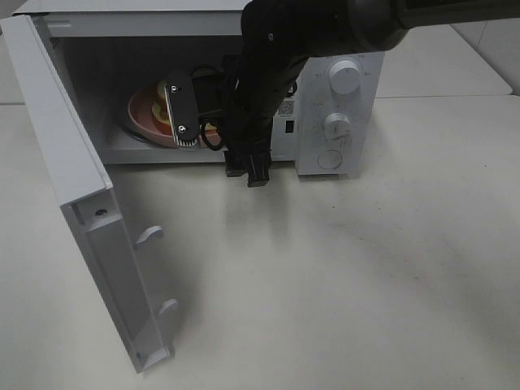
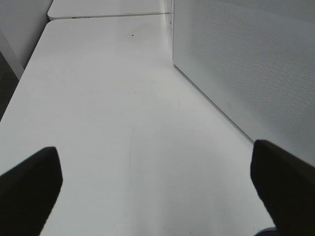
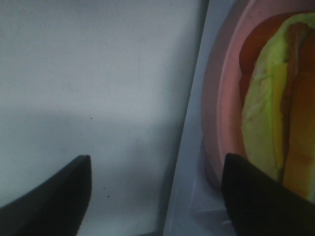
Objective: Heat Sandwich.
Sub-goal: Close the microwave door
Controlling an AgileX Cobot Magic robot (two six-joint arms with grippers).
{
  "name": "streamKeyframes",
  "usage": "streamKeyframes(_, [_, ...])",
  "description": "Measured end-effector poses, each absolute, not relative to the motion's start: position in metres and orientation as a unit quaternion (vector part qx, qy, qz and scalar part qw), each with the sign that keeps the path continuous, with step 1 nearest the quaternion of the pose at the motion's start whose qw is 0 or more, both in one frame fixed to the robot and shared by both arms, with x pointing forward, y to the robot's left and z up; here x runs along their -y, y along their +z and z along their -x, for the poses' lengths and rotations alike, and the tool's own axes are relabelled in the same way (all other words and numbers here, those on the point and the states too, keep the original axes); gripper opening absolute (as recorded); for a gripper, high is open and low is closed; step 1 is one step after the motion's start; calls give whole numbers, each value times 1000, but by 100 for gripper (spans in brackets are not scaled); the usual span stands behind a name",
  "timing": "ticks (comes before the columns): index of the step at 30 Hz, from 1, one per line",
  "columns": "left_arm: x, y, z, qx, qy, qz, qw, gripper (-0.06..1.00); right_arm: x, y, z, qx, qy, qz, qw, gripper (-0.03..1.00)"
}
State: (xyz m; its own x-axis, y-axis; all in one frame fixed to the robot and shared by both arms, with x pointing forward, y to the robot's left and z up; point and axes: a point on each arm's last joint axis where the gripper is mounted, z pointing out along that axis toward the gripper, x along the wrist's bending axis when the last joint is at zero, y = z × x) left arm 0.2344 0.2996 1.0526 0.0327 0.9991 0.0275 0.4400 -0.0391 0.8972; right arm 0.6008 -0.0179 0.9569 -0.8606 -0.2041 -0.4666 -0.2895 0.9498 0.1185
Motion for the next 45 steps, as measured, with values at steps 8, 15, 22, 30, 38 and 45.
streamKeyframes(8, [-300,1053,-234,-585,376,-615,372,98,33,966,-580,-955,104,131,243,71])
streamKeyframes(15, [-300,1053,-234,-585,376,-615,372,98,47,970,-562,-953,110,133,249,71])
streamKeyframes(22, [-300,1053,-234,-585,376,-615,372,98,68,977,-535,-950,116,135,255,71])
streamKeyframes(30, [-300,1053,-234,-585,376,-615,372,98,91,982,-506,-957,122,98,244,71])
streamKeyframes(38, [-300,1053,-234,-585,376,-615,372,98,116,994,-475,-958,146,30,243,71])
streamKeyframes(45, [-300,1053,-234,-585,376,-615,372,98,131,1005,-456,-951,181,-66,240,71])
